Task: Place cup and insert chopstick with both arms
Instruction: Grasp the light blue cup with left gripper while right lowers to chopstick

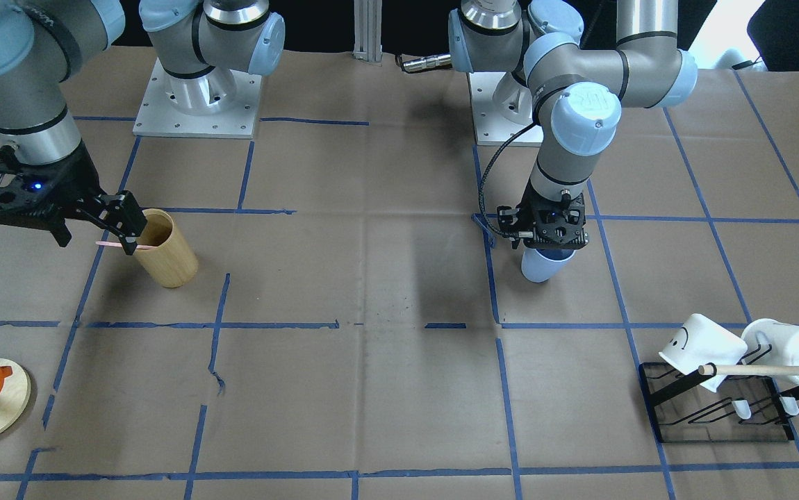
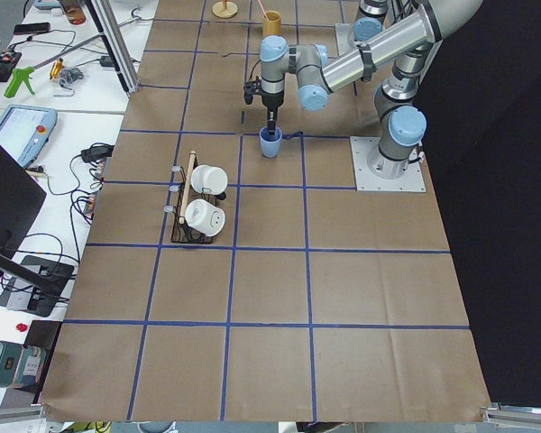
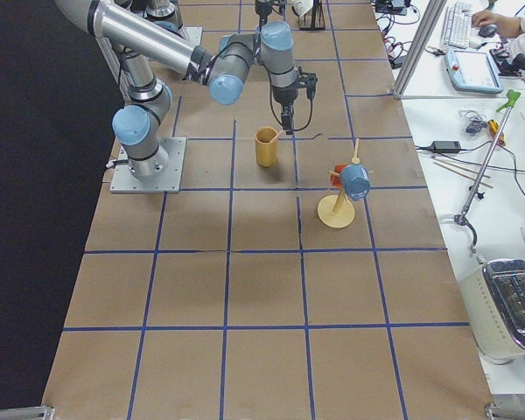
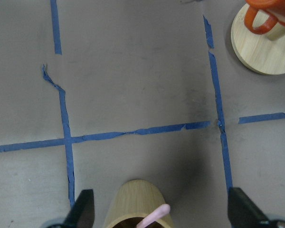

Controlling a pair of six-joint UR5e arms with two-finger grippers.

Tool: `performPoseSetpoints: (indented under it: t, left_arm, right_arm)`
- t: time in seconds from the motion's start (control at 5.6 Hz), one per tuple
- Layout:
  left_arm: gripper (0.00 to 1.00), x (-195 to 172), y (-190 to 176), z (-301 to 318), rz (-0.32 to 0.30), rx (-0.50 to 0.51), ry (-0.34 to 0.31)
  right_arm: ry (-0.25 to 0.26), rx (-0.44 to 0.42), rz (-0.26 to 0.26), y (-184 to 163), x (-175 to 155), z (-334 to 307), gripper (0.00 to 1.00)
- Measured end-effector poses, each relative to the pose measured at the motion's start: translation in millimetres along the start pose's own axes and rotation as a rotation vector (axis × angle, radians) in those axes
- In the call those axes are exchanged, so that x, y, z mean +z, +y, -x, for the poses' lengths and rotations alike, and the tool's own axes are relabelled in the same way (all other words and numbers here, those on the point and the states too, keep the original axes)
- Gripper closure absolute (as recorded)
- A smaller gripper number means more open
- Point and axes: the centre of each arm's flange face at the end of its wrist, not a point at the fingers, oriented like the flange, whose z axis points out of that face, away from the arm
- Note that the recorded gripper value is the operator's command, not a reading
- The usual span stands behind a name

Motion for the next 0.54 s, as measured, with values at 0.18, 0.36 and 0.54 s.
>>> performPoseSetpoints:
  t: [0.18,0.36,0.54]
  left_arm:
    - [0.93,-0.1,-1.0,0.0,-0.001,-0.002,0.000]
    - [0.93,-1.0,-1.6,-0.3,-0.003,-0.004,0.001]
    - [0.93,-1.5,-1.9,-0.5,-0.006,-0.008,0.001]
  right_arm:
    - [0.003,0.003,0.002,9.5,7.2,1.2,0.37]
    - [0.005,0.004,0.000,11.5,9.2,1.3,0.53]
    - [0.006,0.005,-0.006,11.3,8.9,1.2,0.74]
